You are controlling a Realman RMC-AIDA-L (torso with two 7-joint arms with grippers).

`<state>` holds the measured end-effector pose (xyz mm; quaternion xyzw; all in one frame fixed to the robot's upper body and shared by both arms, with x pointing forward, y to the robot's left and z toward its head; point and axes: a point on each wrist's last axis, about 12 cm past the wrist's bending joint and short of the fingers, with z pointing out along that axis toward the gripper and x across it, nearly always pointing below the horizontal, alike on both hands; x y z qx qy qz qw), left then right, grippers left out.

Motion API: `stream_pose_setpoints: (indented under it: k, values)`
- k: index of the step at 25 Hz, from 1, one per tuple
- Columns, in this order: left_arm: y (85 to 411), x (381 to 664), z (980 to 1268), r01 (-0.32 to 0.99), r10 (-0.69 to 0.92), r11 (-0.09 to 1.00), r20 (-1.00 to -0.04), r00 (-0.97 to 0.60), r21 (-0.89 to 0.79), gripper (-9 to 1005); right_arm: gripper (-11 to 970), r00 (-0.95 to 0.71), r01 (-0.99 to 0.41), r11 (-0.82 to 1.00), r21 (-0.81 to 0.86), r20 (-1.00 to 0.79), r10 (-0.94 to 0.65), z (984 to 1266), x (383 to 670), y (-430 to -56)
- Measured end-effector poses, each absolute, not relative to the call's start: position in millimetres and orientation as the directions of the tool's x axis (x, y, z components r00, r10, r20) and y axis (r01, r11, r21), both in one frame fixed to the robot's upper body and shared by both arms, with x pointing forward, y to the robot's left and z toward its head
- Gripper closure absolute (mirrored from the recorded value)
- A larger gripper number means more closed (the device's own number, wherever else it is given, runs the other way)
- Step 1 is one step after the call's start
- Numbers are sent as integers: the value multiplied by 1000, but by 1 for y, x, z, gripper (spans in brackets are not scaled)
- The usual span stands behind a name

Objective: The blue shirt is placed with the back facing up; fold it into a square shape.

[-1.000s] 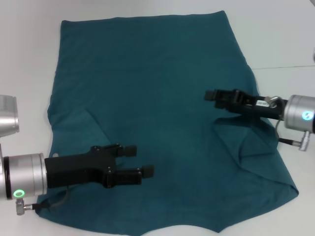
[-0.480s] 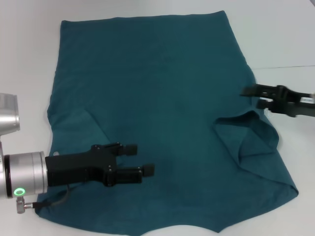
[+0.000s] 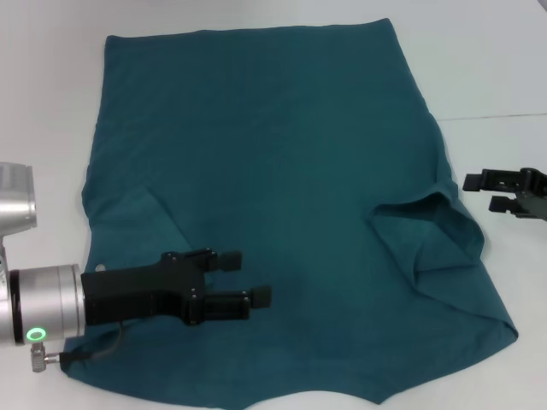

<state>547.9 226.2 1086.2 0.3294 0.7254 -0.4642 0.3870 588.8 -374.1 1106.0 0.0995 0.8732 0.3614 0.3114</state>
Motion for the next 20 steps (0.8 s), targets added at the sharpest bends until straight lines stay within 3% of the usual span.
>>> stream_pose_setpoints:
  k: [20]
  values:
    - [228,547,1085,834,116,359,-867,-485,-419,112,141,-808,-13,742,670,-444,387,1091,580,-374]
